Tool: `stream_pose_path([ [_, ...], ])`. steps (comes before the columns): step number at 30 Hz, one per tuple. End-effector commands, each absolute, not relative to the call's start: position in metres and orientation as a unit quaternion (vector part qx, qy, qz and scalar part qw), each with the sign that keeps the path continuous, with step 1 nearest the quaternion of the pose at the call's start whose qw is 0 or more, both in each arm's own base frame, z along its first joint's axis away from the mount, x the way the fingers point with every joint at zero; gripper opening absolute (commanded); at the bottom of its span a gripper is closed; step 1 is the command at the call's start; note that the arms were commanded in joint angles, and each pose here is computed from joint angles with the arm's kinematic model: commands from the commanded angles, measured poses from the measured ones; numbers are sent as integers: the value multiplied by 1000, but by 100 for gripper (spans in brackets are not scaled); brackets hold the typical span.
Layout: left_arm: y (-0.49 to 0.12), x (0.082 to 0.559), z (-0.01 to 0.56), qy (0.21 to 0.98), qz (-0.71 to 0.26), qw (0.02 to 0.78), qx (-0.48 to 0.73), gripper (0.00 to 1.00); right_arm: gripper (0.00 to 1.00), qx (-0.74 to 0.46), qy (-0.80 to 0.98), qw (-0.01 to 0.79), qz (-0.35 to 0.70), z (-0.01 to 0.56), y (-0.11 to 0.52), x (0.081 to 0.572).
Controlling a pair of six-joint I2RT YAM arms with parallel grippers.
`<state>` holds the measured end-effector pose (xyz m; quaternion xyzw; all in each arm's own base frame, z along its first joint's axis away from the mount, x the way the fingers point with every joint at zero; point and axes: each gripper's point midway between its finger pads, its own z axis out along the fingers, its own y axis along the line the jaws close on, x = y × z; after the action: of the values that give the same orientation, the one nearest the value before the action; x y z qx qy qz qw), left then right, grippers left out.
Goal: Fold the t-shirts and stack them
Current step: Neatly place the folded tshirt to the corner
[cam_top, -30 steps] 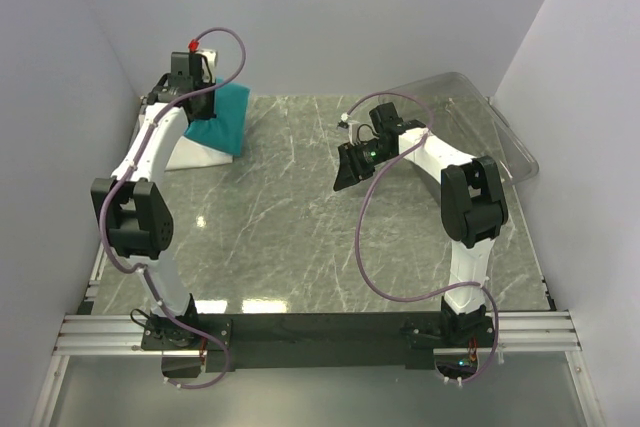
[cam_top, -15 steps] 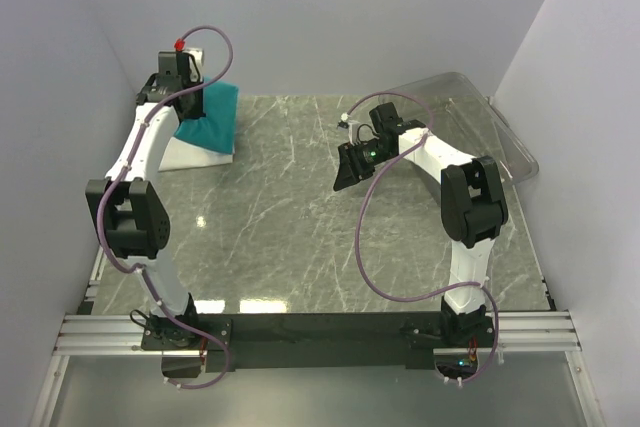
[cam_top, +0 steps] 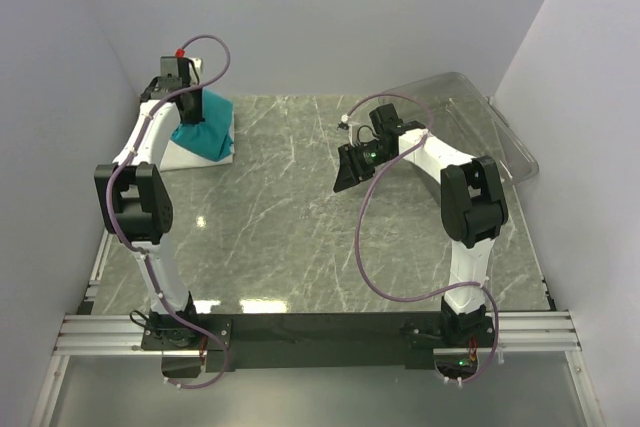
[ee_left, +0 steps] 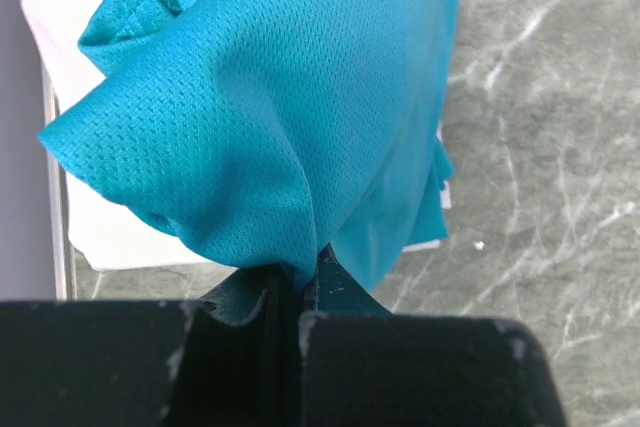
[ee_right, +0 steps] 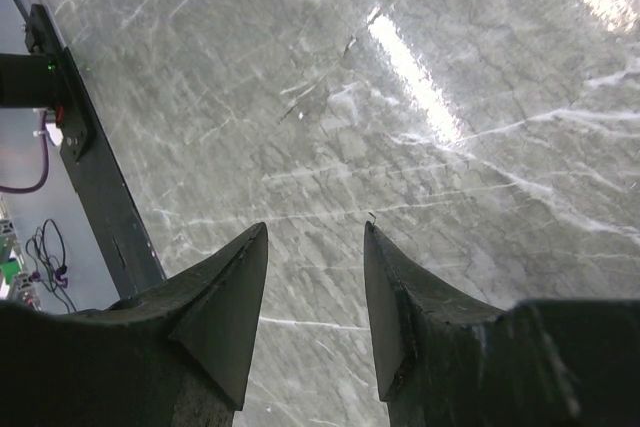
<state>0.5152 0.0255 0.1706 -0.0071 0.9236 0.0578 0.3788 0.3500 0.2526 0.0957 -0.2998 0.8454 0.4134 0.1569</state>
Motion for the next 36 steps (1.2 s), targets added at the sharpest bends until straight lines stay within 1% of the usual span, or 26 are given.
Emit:
stream_pose_path([
  [1,36,530,197,909,55,413,-21,0,51,-304,835,176,425,108,253,353],
  [10,55,542,174,916,62,396,-35,0,51,-305,835,174,424,107,253,351],
  [11,55,543,172,915,57,395,-54,0,51,-304,836,172,424,106,252,351],
  [19,70,549,155,918,75,383,-75,1,51,-307,833,171,427,108,253,348],
  [26,86,553,141,918,95,371,-101,9,51,-308,833,168,428,106,252,346],
  [28,92,554,140,917,101,371,-107,15,51,-307,833,167,428,106,252,346],
  [29,93,554,135,918,102,366,-112,25,51,-309,833,169,427,106,252,347],
  [30,95,554,134,918,103,365,-115,31,51,-308,834,168,426,105,252,346],
  [31,99,554,134,917,108,364,-120,43,51,-307,834,168,425,105,251,347],
  [33,108,552,131,914,127,361,-135,54,51,-308,835,167,425,105,252,346],
  [34,110,552,130,913,137,358,-140,62,51,-308,835,168,425,105,252,347],
  [35,116,551,130,910,147,357,-151,64,51,-308,835,168,425,105,252,346],
  [36,127,550,136,901,176,359,-166,67,51,-308,835,168,425,106,251,346],
])
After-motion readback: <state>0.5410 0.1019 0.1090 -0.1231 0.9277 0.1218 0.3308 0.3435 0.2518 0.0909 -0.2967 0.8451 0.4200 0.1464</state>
